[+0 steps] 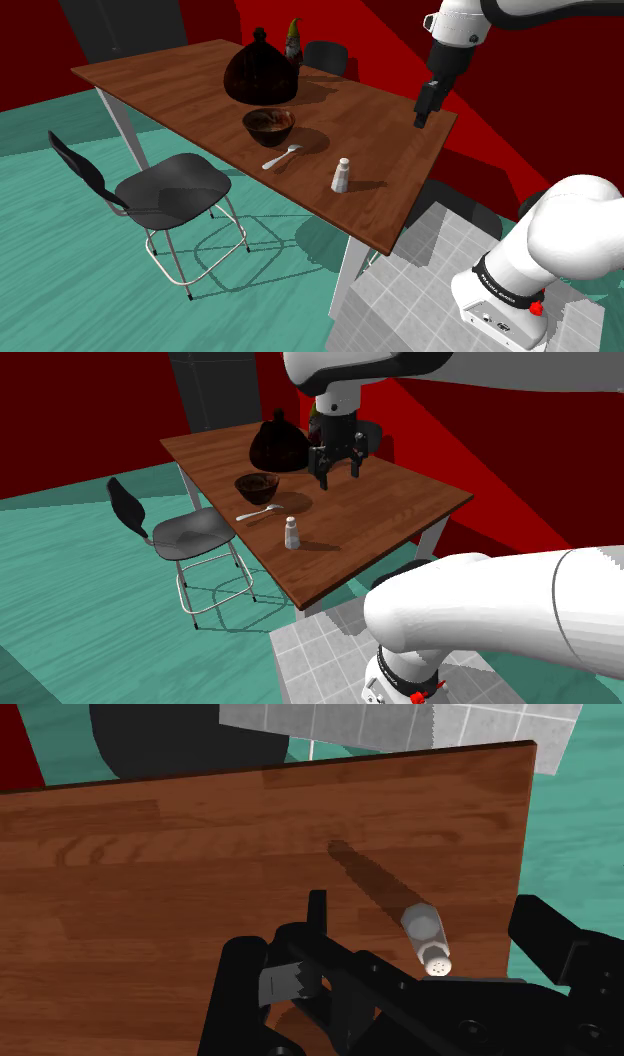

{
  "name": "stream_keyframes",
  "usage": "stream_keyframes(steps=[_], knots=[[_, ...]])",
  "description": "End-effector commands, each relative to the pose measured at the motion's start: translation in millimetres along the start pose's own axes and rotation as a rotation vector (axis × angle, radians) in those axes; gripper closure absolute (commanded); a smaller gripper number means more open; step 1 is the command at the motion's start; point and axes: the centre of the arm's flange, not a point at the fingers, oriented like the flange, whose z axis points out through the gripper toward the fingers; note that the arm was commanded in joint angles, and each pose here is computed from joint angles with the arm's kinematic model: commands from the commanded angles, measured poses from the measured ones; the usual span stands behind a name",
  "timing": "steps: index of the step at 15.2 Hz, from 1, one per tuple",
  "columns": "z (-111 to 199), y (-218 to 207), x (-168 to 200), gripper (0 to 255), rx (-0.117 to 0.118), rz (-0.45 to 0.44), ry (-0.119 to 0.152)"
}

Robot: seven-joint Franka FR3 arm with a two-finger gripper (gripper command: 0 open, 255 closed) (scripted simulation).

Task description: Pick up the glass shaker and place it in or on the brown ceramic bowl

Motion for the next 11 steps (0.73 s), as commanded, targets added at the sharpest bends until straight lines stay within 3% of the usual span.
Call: stream_keyframes(steps=[1, 11], knots=[[0, 0, 0, 0, 0.0, 0.0, 0.0], [99, -54, 49, 0, 0.021, 0.174, 0.127]])
